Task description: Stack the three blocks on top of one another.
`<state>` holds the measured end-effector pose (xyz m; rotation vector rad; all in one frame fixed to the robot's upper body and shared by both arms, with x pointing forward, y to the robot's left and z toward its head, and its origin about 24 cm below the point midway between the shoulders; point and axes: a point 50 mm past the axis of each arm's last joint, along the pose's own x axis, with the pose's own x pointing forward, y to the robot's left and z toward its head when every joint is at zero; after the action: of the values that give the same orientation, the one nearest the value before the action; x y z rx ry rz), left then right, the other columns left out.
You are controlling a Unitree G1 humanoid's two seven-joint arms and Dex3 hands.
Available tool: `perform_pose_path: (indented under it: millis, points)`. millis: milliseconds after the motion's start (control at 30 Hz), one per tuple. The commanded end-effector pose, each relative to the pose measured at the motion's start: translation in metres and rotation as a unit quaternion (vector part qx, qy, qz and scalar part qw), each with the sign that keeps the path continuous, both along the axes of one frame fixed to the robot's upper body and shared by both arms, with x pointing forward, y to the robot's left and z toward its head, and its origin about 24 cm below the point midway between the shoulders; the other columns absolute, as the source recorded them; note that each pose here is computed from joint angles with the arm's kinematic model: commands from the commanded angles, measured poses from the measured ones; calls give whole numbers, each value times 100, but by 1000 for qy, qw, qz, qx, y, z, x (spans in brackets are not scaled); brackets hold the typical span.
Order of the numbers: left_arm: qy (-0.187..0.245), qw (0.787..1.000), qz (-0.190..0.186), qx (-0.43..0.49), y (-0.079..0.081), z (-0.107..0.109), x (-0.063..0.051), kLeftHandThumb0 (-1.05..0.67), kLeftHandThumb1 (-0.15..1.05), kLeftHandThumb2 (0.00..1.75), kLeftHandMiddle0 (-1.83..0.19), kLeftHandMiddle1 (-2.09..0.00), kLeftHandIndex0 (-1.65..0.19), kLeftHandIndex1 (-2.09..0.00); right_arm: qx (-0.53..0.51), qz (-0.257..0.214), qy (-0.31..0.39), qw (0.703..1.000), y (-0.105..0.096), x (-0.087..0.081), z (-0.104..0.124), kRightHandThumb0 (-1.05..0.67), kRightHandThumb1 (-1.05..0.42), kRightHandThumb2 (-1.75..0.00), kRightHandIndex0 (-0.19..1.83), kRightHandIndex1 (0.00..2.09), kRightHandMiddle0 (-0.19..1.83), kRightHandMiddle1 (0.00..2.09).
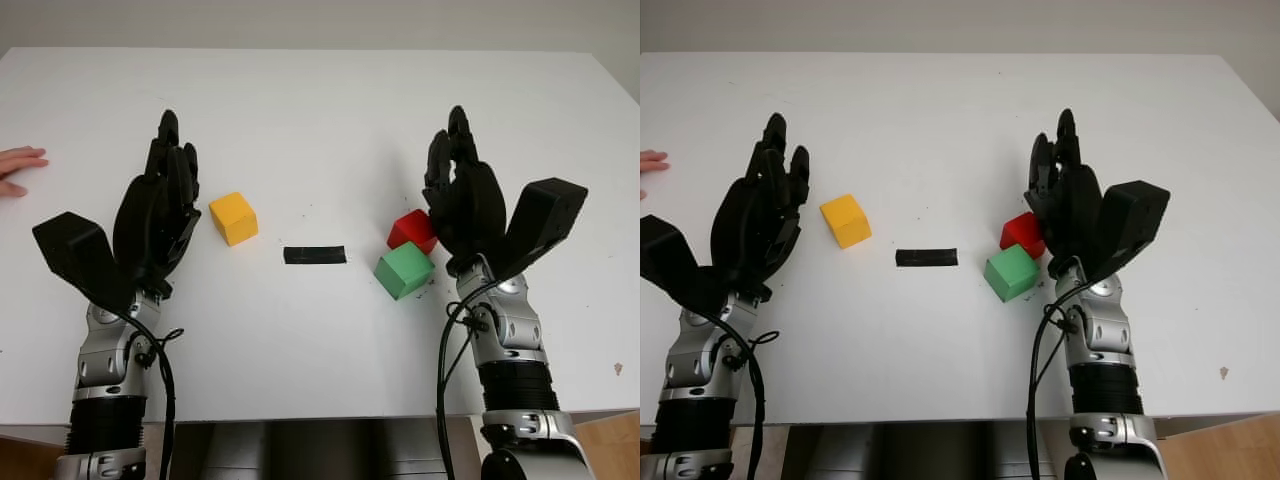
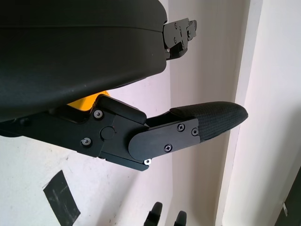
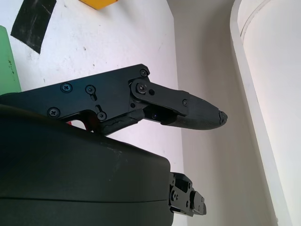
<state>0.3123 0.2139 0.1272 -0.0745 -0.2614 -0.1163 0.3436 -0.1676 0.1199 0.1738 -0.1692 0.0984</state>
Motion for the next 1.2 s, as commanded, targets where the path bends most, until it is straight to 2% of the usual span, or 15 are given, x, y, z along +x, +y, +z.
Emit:
perform_pose_path:
  millis: [0, 300, 367, 400, 467, 500, 533, 600, 667, 733, 767, 867, 967, 1100, 1167]
  points:
    - [-5, 1000, 2, 0, 1, 2, -4, -79, 105, 68, 19, 0, 19, 0, -2, -3, -4, 1000, -2, -2, -2, -63, -105, -66, -19, 0, -19, 0]
    - [-1, 1000, 6, 5, 2, 3, -2, -79, 105, 68, 19, 0, 19, 0, -19, 13, -6, 1000, -2, 2, 2, -62, -105, -68, -19, 0, -19, 0]
    - [1, 1000, 7, 6, 1, 3, -2, -80, 105, 68, 19, 0, 19, 0, -39, 26, -20, 999, -10, 3, 10, -59, -105, -63, -19, 0, -19, 0]
    - [1, 1000, 8, 6, 1, 3, -2, -80, 105, 68, 19, 0, 19, 0, -51, 32, -29, 998, -15, 4, 17, -60, -105, -54, -18, 1, -18, 1]
    - [0, 1000, 10, 5, 0, 3, -2, -80, 105, 68, 19, 0, 19, 0, -104, 39, -73, 991, -30, 5, 38, -55, -103, -24, 1, 11, -2, 14]
    - [-1, 1000, 10, 5, 0, 4, -2, -80, 105, 68, 19, 0, 19, 0, -136, 43, -91, 986, -37, 6, 47, -53, -104, -16, 6, 14, -3, 28]
    - [-1, 1000, 10, 6, 0, 4, -2, -80, 105, 68, 19, 0, 19, 0, -156, 46, -101, 981, -41, 6, 52, -53, -101, -10, 13, 17, -7, 50]
    - [-4, 1000, 9, 6, -1, 4, -2, -80, 105, 68, 19, 0, 19, 0, -224, 60, -120, 965, -53, 6, 75, -50, -95, -4, 20, 20, -6, 65]
    - [-6, 1000, 7, 5, -2, 4, -3, -80, 105, 68, 19, 0, 19, 0, -309, 76, -131, 939, -64, 6, 98, -47, -86, -2, 26, 22, 0, 71]
    - [-6, 1000, 7, 3, -2, 4, -3, -80, 105, 67, 19, 0, 19, 0, -395, 91, -123, 906, -72, 5, 116, -42, -78, -4, 35, 21, 19, 51]
    - [-6, 1000, 6, 2, -3, 4, -3, -80, 105, 67, 19, 0, 19, 0, -439, 96, -122, 885, -74, 5, 125, -41, -76, -5, 41, 17, 34, 32]
    - [-6, 1000, 5, -2, -3, 3, -3, -79, 105, 68, 19, 0, 19, 0, -565, 98, -119, 810, -75, 3, 146, -43, -70, -5, 50, 12, 54, 13]
    - [-7, 1000, 3, -1, -3, 3, -3, -79, 105, 68, 19, 0, 19, 0, -647, 98, -118, 747, -71, 1, 157, -49, -70, -5, 51, 9, 57, 9]
    - [-7, 1000, 3, -7, -3, 4, -2, -79, 105, 68, 19, 0, 19, 0, -736, 123, -96, 659, -59, 0, 156, -50, -73, -7, 46, 6, 52, 5]
    - [-7, 1000, 4, -8, -3, 4, -2, -79, 105, 69, 19, 0, 19, 0, -755, 140, -88, 634, -55, -1, 154, -49, -75, -7, 42, 4, 48, 3]
